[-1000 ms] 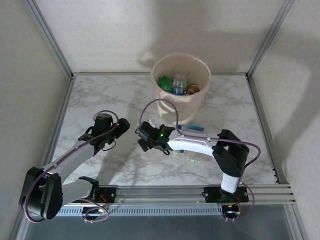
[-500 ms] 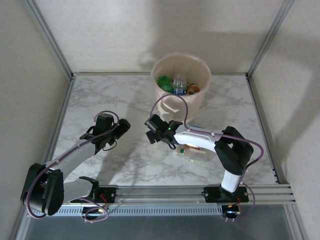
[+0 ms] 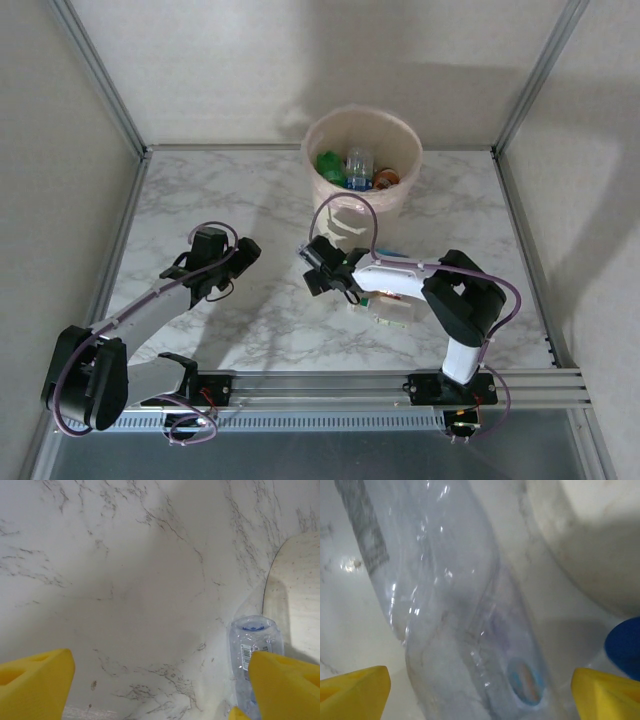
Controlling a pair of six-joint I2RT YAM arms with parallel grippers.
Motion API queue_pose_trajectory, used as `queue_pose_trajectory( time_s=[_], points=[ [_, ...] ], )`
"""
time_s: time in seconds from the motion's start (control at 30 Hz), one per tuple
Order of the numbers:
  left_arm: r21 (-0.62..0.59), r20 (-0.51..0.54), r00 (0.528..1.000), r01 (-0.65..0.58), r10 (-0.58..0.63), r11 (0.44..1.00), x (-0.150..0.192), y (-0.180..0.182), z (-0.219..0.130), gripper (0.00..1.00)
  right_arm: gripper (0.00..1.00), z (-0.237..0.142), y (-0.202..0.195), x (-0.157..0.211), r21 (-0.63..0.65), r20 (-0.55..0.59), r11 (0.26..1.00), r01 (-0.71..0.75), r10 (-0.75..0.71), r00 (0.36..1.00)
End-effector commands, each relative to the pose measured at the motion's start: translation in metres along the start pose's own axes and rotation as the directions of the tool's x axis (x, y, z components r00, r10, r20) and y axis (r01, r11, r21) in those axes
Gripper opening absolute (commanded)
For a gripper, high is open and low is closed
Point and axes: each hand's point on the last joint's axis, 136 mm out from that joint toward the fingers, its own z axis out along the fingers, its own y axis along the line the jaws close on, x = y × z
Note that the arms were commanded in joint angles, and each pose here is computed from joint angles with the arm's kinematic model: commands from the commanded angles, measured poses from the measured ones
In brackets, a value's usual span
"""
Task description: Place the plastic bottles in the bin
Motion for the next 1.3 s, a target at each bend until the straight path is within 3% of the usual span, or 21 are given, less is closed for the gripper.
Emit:
queue_pose_trajectory(
  time_s=[0.0, 0.27, 0.43, 0.6, 0.77, 0.93, 1.0, 1.1, 1.27],
  points=[
    [0.009, 0.027, 1.0, 0.014, -0.014, 1.0, -0.008, -0.005, -0.001, 0.89, 0.9, -0.005, 0.01, 0.002, -0.05, 0.009, 0.998, -0.025, 0.025, 1.0],
    [0.002, 0.033, 0.999, 0.017, -0.017, 1.0, -0.009, -0.003, -0.001, 0.89, 0.64, -0.008, 0.017, -0.01, -0.053, 0.036, 0.998, -0.031, 0.032, 0.999],
    [-0.005, 0.039, 0.999, 0.012, -0.012, 1.0, -0.009, -0.001, -0.002, 0.89, 0.55, -0.027, 0.025, -0.023, -0.066, 0.071, 0.997, -0.028, 0.033, 0.997],
    [0.002, 0.043, 0.999, 0.011, -0.011, 1.0, -0.01, -0.003, -0.003, 0.89, 0.47, -0.069, 0.042, -0.046, -0.087, 0.14, 0.996, -0.01, 0.022, 0.99],
    [-0.002, 0.055, 0.998, -0.019, 0.019, 1.0, -0.015, -0.006, -0.008, 0.89, 0.42, -0.154, 0.051, -0.099, -0.16, 0.284, 0.986, -0.043, 0.087, 0.955],
    [0.002, 0.074, 0.997, -0.038, 0.038, 0.999, -0.02, -0.011, -0.015, 0.89, 0.41, -0.247, 0.021, -0.166, -0.167, 0.461, 0.98, -0.104, 0.171, 0.871],
    [0.01, 0.074, 0.996, -0.043, 0.042, 0.999, -0.02, -0.014, -0.017, 0.89, 0.42, -0.266, 0.002, -0.187, -0.151, 0.498, 0.979, -0.134, 0.193, 0.845],
    [0.04, 0.058, 0.996, -0.062, 0.06, 0.997, -0.017, -0.024, -0.019, 0.89, 0.44, -0.285, -0.029, -0.215, -0.109, 0.565, 0.977, -0.183, 0.213, 0.797],
    [0.079, 0.052, 0.992, -0.117, 0.114, 0.99, -0.009, -0.047, -0.027, 0.88, 0.43, -0.282, -0.089, -0.252, -0.083, 0.592, 0.947, -0.311, 0.298, 0.749]
  ],
)
